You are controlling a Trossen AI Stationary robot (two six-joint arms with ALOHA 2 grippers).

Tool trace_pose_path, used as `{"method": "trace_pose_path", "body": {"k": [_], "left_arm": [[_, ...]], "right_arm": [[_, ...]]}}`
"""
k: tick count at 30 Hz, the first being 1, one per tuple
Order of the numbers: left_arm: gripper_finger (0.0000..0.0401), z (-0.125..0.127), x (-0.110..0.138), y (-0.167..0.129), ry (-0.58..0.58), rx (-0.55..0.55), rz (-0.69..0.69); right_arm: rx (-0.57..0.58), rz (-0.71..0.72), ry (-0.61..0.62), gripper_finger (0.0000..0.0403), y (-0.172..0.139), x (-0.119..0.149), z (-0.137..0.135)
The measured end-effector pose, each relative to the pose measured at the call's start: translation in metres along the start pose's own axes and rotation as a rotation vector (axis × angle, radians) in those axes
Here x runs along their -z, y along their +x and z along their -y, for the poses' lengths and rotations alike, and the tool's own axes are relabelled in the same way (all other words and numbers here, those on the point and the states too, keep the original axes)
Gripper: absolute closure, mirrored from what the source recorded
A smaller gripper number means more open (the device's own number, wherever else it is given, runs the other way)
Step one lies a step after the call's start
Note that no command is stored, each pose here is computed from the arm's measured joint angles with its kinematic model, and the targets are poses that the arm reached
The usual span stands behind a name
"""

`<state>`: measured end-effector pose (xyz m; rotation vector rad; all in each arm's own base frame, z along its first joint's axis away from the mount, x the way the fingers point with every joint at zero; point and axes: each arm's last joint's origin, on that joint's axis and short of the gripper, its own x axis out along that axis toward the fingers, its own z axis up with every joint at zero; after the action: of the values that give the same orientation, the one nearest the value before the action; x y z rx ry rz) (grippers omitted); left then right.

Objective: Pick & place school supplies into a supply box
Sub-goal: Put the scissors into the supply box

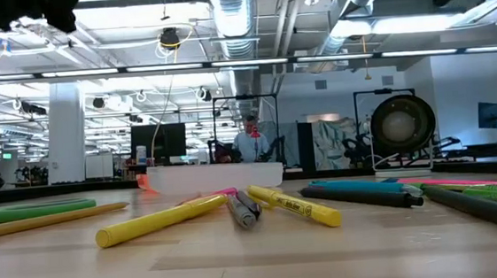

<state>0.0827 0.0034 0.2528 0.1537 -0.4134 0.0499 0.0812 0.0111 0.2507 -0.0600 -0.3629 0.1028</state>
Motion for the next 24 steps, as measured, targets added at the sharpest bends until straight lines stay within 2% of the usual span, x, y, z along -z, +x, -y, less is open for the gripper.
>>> {"method": "trace_pose_path", "body": {"k": [5, 9, 14, 18, 24], "left_arm": [[0.02, -0.002, -0.015, 0.02, 0.034, 0.024, -0.05], [0.02, -0.003, -0.019, 0.045, 0.036, 0.047, -0.15], [0.02, 0.001, -0.005, 0.078, 0.008, 0.123, -0.359], [0.02, 0.012, 0.014, 0.095, -0.038, 0.19, -0.568], [0.02, 0.044, 0.047, 0.091, -0.103, 0.21, -0.868]], "right_arm": [[-0.003, -0.064, -0.047, 0.021, 0.019, -0.012, 0.001], [-0.012, -0.139, -0.063, 0.021, 0.045, -0.021, 0.001], [-0.028, -0.247, -0.083, 0.021, 0.082, -0.022, 0.0], [-0.045, -0.362, -0.085, 0.021, 0.109, -0.007, -0.002], [-0.096, -0.495, -0.07, 0.021, 0.128, 0.022, -0.013]]}}
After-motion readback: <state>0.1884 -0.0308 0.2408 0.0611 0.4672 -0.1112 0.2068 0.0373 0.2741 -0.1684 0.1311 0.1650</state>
